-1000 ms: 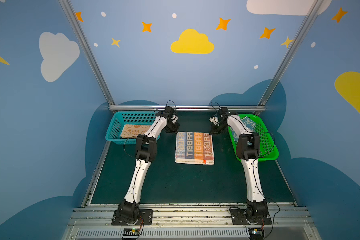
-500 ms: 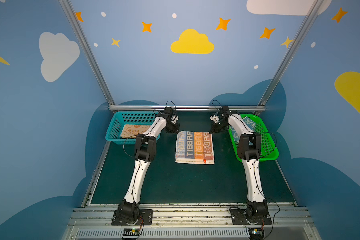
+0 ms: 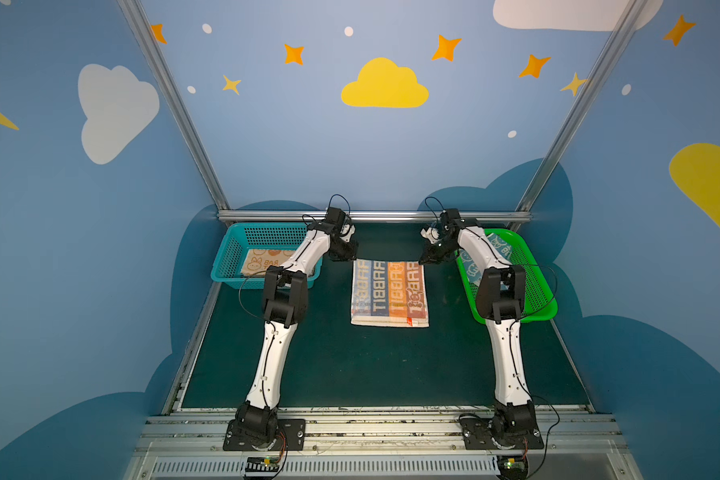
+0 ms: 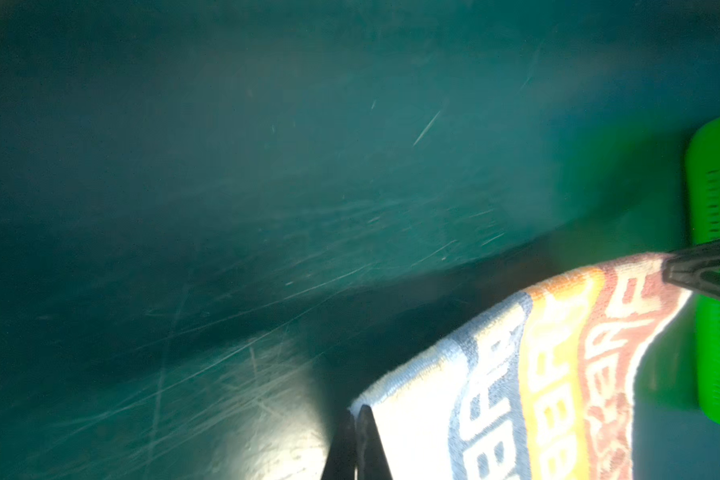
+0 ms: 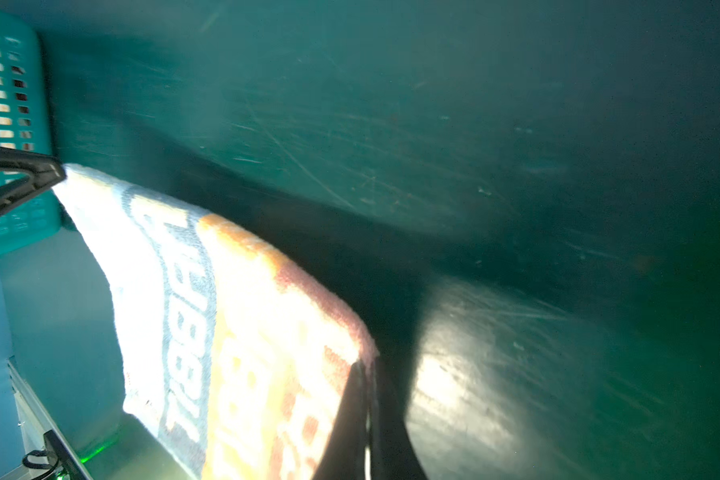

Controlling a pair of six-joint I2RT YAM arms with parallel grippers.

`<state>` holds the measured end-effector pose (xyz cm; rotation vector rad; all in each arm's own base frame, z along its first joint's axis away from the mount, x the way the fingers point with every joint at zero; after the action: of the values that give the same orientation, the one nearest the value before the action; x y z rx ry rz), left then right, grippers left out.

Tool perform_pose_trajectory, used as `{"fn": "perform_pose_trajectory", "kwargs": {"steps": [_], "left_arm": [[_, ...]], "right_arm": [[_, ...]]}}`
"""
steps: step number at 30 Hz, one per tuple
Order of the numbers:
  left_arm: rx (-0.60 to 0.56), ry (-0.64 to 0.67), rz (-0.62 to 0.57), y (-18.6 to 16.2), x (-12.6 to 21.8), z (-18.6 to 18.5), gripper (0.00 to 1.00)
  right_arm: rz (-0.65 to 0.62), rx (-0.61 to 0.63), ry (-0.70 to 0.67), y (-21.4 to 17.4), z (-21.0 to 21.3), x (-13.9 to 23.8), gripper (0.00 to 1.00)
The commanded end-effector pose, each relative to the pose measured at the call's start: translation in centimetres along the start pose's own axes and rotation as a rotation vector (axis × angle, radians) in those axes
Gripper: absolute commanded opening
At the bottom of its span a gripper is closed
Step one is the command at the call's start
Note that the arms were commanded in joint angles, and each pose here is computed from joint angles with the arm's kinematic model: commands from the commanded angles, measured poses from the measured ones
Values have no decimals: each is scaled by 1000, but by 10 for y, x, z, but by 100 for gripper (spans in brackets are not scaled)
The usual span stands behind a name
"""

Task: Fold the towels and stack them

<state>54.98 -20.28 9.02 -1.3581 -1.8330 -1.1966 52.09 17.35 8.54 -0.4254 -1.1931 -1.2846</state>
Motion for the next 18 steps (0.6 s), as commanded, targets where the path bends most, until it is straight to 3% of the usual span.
{"fn": "perform_pose_trajectory", "kwargs": {"steps": [1,10,18], "left_arm": [[-26,-9,-69,14,28,-11,3],[-56,-33,-102,5,49,-21,3],[-74,-25,-109,-26,63,-24,3]], "right_arm": [[-48,12,1,8,15,32,0],[-14,-27,-4,-6,25,51,0],[48,-130,-30,-38,38,59,0]]}}
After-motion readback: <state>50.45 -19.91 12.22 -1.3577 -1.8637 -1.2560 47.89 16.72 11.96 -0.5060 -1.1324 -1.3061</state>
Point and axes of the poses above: each gripper's point midway between its finger pads, its own x axis back along the fingers, its own z axis along the line the jaws close on, y = z × x, the point moved 2 cm from there along x, back along the fingers, and after that the axes turned 10 degrees about x, right-handed, at the moved point
